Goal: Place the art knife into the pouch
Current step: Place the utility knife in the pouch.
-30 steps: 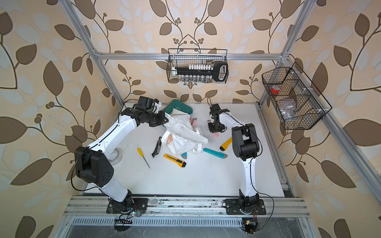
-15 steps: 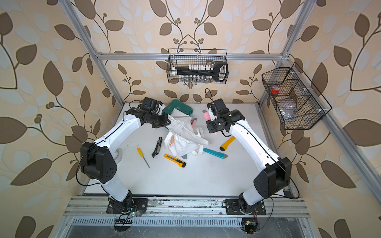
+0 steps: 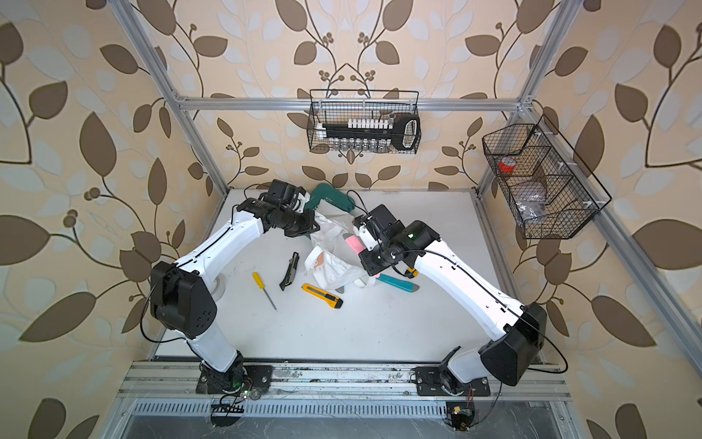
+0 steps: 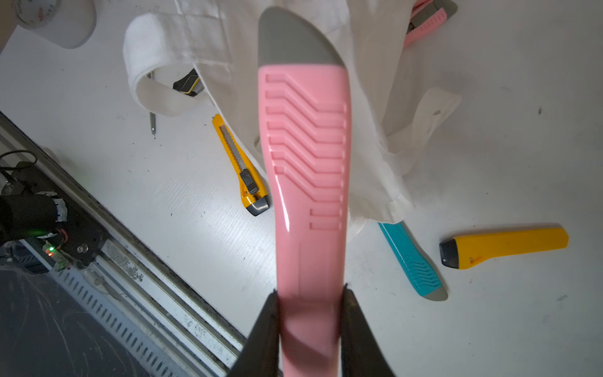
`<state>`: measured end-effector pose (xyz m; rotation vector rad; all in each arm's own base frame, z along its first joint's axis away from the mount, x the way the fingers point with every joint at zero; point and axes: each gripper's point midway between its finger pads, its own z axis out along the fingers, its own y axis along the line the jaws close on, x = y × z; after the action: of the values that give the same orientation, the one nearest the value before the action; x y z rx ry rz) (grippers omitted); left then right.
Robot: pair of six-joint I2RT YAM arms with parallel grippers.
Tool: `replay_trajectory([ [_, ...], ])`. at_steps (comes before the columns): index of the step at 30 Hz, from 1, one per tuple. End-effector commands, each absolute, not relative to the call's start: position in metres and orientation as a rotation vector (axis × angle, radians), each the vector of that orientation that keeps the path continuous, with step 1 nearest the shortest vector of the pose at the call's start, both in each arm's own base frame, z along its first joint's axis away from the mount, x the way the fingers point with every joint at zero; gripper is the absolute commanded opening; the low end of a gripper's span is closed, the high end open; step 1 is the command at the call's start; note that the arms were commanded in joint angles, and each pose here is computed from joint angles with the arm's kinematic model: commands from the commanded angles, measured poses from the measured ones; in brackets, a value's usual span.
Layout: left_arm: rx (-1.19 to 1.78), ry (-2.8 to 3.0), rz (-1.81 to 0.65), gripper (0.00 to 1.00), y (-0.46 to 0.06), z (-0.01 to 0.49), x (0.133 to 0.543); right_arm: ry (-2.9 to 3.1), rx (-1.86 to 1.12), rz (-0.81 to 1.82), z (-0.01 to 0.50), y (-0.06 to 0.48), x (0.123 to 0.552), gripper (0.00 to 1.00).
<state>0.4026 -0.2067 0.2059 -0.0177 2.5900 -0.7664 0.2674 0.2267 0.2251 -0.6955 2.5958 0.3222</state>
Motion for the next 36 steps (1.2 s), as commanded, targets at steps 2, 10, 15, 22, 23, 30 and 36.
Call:
replay_trajectory([
  [2, 0.031, 2.553, -0.758, 0.00, -0.211, 0.222, 0.403, 2.637, -0.708, 0.390, 0.207, 0.245, 0.271, 0.14],
  [10, 0.045, 2.539, -0.766, 0.00, -0.211, 0.228, 0.396, 2.651, -0.734, 0.375, 0.183, 0.276, 0.322, 0.14],
  [15, 0.051, 2.543, -0.770, 0.00, -0.212, 0.226, 0.393, 2.575, -0.687, 0.360, 0.188, 0.288, 0.384, 0.14],
  [22, 0.054, 2.549, -0.772, 0.00, -0.213, 0.224, 0.393, 2.539, -0.618, 0.320, 0.206, 0.256, 0.387, 0.64],
  [23, 0.055, 2.549, -0.773, 0.00, -0.213, 0.224, 0.393, 2.531, -0.590, 0.308, 0.209, 0.244, 0.381, 0.65],
  [30, 0.047, 2.565, -0.754, 0.00, -0.212, 0.220, 0.395, 2.654, -0.313, 0.107, 0.178, 0.150, 0.316, 0.70],
  [36, 0.038, 2.566, -0.779, 0.00, -0.215, 0.218, 0.396, 2.795, -0.028, 0.088, 0.132, 0.109, 0.297, 0.77],
])
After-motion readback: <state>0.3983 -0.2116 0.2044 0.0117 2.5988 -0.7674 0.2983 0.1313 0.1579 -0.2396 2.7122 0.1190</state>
